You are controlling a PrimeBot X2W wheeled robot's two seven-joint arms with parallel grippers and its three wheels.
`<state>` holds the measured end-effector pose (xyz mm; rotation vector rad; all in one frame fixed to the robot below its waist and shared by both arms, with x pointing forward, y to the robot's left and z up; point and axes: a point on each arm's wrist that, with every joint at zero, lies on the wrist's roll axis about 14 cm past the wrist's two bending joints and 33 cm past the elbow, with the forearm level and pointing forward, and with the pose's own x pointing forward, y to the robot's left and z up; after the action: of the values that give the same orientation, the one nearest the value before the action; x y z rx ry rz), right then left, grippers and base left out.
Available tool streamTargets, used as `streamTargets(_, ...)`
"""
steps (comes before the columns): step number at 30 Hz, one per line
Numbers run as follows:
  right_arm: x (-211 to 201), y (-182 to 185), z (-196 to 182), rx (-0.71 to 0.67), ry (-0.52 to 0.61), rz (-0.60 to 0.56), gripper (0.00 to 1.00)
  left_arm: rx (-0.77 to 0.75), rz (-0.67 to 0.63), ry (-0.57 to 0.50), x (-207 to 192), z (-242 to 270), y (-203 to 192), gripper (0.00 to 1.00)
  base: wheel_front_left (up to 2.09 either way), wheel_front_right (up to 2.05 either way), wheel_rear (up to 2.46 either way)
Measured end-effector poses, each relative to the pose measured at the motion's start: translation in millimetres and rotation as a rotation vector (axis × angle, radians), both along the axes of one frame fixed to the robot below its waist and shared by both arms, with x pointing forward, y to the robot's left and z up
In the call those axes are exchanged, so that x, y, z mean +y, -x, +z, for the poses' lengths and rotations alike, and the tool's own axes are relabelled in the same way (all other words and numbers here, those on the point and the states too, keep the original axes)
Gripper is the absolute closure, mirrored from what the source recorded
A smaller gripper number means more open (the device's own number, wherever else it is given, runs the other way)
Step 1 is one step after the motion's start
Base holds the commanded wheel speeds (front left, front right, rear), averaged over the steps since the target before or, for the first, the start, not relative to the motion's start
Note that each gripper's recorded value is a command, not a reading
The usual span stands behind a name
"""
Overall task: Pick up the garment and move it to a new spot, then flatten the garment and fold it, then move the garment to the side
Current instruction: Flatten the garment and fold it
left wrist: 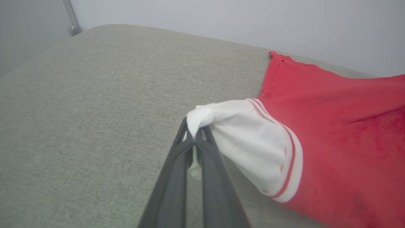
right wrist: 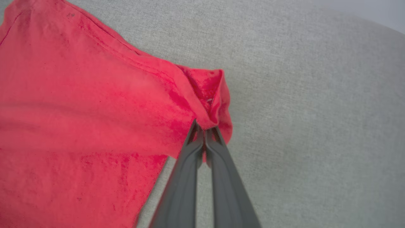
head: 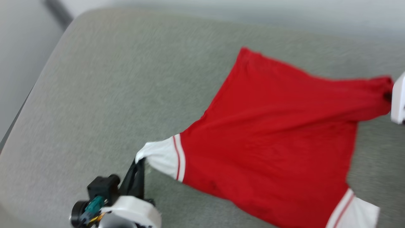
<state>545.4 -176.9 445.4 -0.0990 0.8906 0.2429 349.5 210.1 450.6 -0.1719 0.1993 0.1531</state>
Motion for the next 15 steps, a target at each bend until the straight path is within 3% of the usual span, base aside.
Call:
streamTargets(9,-74.7,141.9,-15.5,0.075,0.070,-0.068,1.00,0.022,-0.045,0.010,-6.5,6.9,19.8,1.00,0.00,0.00,0.00)
streamTargets(15,-99.1,262.2,-59.2,0.218,-0.002,-0.228,1.00,0.029,-0.131,0.005,-27.8,12.8,18.2,1.00,0.00,0.00,0.00)
